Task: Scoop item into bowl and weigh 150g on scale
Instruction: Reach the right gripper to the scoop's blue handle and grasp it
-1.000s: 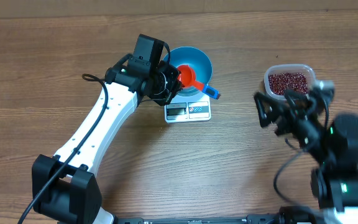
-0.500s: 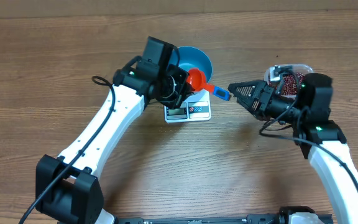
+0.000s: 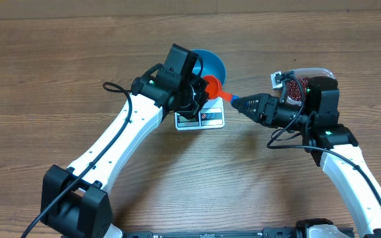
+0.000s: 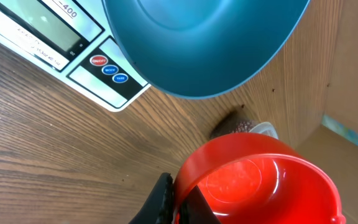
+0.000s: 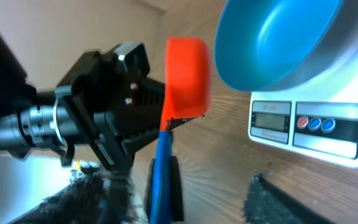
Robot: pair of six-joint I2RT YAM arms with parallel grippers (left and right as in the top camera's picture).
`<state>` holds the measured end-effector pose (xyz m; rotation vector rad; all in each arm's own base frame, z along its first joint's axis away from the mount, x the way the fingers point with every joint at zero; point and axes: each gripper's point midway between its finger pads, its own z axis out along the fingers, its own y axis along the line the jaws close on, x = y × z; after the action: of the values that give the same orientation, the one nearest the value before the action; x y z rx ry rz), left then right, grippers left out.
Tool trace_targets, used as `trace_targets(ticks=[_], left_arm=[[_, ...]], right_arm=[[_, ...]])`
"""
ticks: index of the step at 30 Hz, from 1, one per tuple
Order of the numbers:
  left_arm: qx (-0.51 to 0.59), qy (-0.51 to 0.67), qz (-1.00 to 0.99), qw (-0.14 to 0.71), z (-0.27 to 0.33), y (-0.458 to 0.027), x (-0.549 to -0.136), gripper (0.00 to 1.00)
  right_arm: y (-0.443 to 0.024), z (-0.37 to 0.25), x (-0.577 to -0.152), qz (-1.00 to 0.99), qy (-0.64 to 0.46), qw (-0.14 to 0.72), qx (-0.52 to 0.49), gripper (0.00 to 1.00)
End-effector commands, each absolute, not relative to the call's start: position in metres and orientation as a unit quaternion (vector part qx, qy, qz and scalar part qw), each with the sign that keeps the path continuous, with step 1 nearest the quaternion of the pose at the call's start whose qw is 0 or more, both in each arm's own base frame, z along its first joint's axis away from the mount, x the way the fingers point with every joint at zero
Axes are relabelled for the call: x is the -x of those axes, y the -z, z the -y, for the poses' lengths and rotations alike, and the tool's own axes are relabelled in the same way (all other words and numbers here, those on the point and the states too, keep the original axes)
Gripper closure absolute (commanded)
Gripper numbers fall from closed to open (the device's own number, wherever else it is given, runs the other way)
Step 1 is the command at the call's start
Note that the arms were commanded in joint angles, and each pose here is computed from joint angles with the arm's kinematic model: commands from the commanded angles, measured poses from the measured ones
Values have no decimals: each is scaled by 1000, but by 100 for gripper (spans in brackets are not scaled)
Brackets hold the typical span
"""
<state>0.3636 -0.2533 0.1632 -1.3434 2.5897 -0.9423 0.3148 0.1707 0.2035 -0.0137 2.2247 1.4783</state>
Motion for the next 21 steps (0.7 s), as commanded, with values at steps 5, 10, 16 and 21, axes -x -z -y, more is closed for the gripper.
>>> trace_targets(ticks=[5, 10, 16, 21], left_arm=[[426, 312, -847, 59, 265, -177, -359, 96], [420, 310, -851, 60, 268, -176, -356, 96], [423, 299, -853, 55, 265, -173, -352, 96], [431, 284, -854, 64, 258, -170, -352, 96]], right_arm=[[-209, -181, -317, -812, -514, 271, 56, 56], [-210, -181, -318, -811, -513, 275, 56, 63], [-207, -178, -323, -817, -501, 284, 47, 64], [-206, -177, -325, -819, -495, 287, 43, 68]])
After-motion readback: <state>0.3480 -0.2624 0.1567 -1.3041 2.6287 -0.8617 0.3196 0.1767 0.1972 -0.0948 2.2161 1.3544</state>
